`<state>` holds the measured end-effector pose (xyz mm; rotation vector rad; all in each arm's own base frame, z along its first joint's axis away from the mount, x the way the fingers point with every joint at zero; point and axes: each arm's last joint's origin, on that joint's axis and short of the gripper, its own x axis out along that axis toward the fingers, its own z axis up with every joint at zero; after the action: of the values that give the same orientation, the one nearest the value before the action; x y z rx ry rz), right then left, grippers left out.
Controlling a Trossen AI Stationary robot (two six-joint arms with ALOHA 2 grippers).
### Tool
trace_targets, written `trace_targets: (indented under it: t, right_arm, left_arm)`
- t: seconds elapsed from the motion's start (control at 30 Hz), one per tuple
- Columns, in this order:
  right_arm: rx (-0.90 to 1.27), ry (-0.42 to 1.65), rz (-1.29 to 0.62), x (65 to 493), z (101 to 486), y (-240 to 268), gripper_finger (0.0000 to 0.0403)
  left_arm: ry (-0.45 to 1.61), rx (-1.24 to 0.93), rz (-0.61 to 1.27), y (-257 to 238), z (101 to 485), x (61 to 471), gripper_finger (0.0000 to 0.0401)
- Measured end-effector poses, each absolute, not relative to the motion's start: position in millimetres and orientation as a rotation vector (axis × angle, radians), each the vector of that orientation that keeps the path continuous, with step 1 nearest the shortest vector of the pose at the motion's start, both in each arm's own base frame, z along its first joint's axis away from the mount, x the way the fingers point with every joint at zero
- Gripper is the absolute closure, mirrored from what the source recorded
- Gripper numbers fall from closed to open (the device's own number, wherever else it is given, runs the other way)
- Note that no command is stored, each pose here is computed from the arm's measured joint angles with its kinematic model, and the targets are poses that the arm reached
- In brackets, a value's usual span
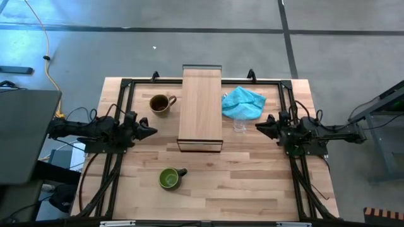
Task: Stack small to large cups/mugs on shelf
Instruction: Put the brown and green mug on the shelf
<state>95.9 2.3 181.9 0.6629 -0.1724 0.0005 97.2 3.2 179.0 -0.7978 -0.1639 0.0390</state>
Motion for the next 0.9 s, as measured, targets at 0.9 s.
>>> trace_targets:
  t: [0.9]
  right_arm:
    - [0.627,-0.102,-0.021,97,175,2,0.0297]
  left_arm:
    - [-0.117,-0.948,0.138,5,170,98,0.04]
